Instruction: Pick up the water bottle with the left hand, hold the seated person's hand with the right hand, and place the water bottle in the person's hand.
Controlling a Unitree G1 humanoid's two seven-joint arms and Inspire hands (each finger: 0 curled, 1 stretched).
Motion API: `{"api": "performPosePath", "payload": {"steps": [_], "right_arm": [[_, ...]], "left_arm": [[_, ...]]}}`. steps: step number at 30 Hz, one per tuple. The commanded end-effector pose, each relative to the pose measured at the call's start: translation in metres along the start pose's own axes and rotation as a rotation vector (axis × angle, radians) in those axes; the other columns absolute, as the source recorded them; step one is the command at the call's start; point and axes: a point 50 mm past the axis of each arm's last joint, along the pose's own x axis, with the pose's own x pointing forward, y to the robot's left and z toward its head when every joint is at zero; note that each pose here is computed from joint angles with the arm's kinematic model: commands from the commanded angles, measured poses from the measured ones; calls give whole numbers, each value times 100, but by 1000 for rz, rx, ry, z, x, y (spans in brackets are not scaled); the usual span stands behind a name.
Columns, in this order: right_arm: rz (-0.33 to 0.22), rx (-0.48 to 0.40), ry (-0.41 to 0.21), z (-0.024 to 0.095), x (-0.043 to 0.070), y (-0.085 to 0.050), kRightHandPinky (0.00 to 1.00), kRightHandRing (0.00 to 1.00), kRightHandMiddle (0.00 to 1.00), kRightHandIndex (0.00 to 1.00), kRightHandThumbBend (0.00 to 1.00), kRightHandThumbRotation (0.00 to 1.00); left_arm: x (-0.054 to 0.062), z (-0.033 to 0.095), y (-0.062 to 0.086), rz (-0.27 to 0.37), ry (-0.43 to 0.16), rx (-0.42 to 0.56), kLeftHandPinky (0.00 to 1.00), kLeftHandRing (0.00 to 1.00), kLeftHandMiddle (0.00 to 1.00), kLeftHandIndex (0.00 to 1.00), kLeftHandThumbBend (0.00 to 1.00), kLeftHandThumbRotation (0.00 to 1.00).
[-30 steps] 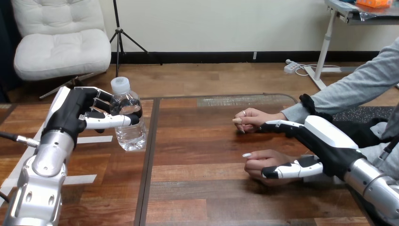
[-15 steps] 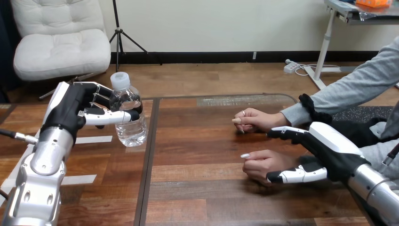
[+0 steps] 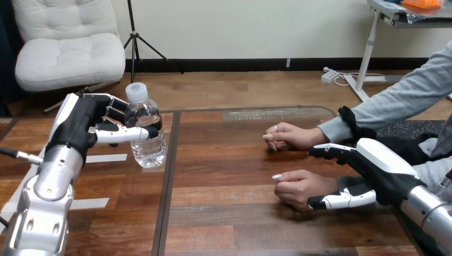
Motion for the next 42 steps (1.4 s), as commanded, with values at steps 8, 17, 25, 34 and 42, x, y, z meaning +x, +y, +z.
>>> {"api": "performPosePath", "payload": {"steps": [8, 17, 25, 34, 42], "right_arm": [[-80, -52, -22, 5, 10, -34, 75, 83, 83, 83, 100, 59], [-73, -65, 2, 0, 8, -35, 74, 82, 83, 82, 100, 56], [-70, -74, 4, -1, 6, -37, 73, 82, 82, 82, 100, 55], [-57, -84, 24, -4, 5, -38, 73, 81, 82, 82, 100, 51], [-44, -96, 40, -7, 3, -38, 77, 82, 82, 81, 100, 48]], "left_arm": [[0, 30, 19, 60, -112, 18, 34, 40, 45, 44, 64, 0], [0, 30, 20, 56, -108, 16, 35, 40, 45, 44, 63, 0], [0, 30, 21, 55, -111, 30, 34, 39, 45, 44, 63, 0], [0, 30, 22, 51, -118, 22, 33, 39, 44, 44, 64, 0], [-1, 29, 22, 53, -115, 15, 33, 39, 44, 44, 64, 0]]}}
